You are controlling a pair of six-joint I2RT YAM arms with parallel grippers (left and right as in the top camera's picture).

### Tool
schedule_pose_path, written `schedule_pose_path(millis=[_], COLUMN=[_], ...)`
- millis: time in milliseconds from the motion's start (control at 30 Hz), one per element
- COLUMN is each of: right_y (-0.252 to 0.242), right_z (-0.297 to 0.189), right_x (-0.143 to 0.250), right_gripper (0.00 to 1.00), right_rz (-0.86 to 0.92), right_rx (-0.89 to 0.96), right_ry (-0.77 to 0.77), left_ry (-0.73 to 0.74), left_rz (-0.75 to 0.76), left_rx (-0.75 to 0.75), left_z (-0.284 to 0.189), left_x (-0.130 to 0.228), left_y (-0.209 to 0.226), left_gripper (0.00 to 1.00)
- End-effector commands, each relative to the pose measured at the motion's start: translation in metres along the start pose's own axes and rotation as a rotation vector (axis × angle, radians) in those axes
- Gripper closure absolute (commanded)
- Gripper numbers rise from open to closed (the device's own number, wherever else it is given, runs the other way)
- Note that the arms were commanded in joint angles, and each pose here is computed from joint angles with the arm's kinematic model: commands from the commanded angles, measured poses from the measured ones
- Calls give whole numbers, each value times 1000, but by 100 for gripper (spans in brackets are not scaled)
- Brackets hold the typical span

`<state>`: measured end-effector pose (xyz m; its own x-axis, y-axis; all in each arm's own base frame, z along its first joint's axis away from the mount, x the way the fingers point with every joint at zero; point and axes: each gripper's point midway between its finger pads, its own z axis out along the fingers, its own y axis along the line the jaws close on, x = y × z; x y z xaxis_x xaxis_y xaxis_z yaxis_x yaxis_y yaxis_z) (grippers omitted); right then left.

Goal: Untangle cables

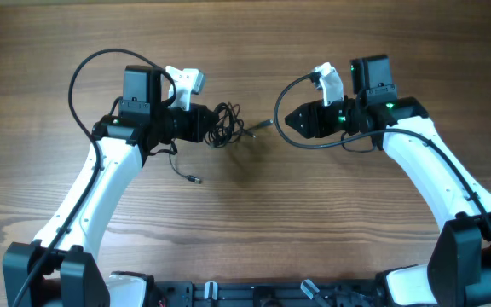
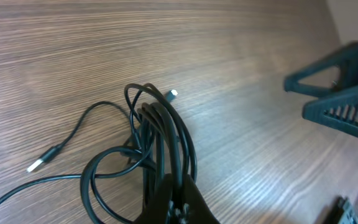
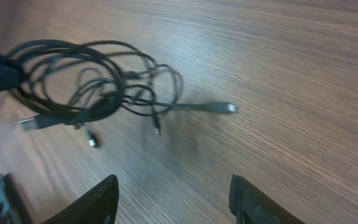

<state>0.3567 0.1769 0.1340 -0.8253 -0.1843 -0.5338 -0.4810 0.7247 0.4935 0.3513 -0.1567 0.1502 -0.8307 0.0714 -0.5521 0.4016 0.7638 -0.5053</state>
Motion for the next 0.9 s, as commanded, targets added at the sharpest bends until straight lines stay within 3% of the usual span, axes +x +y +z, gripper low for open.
schedule_pose_path(millis=[0,100,233,333,400,500,600,800,867], right_y=[7,0,-22,-28,-28,-28,-28,-28,-28], right_z=[6,6,5,4,4,4,4,4,4], right_x=[4,5,9,10,10,10,10,10,10], right_gripper=[41,41,40,39,38,36,34,32,31], right_rz=[-51,-49,-9,-9,-9,-8,-7,-8,-8], right_rx=[-59,-15,111,144,144,144,144,144,144], right_ry=[10,15,31,35,35,36,37,37,36], left_ry=[-13,22,156,239,289,279,226,124,81], left_rz=[90,59,-203,-413,-568,-576,-593,-570,-539], left_rx=[110,212,308,260,43,-160,-182,-175,-167], left_z=[-6,1,35,62,81,80,67,39,28], left_x=[-4,4,27,46,71,82,70,43,30], left_y=[-22,-33,-23,4,49,89,103,104,94], left_gripper=[96,96,96,96,87,67,48,37,25])
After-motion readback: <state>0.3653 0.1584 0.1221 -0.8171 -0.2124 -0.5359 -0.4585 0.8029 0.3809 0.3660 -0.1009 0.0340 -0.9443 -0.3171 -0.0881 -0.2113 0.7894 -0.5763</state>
